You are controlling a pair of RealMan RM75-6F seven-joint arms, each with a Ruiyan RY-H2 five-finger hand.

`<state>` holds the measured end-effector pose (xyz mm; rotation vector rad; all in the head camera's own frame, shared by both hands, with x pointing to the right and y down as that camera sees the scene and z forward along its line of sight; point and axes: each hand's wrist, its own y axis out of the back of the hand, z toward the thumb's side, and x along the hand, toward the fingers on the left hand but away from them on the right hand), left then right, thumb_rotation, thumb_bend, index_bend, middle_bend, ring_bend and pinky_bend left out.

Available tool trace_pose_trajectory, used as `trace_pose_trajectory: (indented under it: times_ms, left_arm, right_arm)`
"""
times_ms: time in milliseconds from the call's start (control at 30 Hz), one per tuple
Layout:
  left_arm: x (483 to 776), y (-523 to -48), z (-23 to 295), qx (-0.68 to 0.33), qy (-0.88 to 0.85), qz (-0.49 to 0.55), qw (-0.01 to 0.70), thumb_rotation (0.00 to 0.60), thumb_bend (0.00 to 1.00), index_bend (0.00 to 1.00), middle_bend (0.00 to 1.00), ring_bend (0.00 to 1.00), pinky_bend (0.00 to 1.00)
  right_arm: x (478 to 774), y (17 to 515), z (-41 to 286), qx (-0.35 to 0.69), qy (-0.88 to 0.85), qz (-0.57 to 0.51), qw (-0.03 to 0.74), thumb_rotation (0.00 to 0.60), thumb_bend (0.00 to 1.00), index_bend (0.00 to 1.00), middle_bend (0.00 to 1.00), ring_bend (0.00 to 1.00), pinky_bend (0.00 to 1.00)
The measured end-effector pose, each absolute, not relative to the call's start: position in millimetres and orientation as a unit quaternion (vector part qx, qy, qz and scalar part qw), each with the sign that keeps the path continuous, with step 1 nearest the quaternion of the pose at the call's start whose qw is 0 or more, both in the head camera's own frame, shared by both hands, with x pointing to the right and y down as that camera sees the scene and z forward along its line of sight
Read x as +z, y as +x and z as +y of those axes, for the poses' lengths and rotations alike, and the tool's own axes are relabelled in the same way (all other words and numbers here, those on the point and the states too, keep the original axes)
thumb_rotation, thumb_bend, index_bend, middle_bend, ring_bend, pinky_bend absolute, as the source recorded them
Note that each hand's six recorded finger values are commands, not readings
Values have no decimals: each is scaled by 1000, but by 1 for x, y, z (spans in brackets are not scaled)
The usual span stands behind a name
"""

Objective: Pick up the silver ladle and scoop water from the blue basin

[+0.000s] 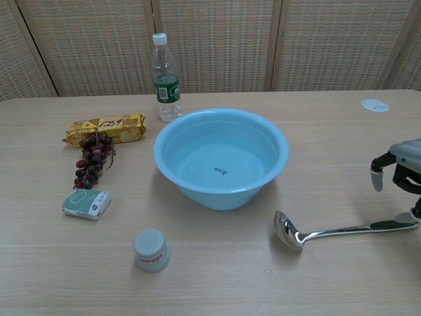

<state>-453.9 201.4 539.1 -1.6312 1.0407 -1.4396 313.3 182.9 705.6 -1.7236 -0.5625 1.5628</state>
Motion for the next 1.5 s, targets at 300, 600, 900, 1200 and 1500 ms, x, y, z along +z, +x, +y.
trace_pose_trajectory:
  times_ms: [300,600,900,1200,1500]
  left_arm:
    - [542,-450,202,-561,-632,397,359,600,0,0,0,0,0]
    - [544,-449,202,-563,-631,395,359,600,0,0,0,0,0]
    - [545,-447,204,-564,-631,392,360,600,0,0,0,0,0]
    - [545,-448,204,-563,-631,393,360,600,0,0,0,0,0]
    - [545,-448,203,-564,-631,393,360,600,0,0,0,0,0]
  right_arm:
    - [725,302,193,620,-674,-203,347,600,266,479,884,860,1000]
    - [735,307,197,635,-663,-192,347,600,266,479,885,860,1000]
    - [744,308,202,644,-657,-180,348,600,267,479,885,860,1000]
    - [748,308,204,648,-656,-173,345,600,269,479,884,860,1000]
    - [751,309,205,655,-657,-155,340,600,285,479,885,860,1000]
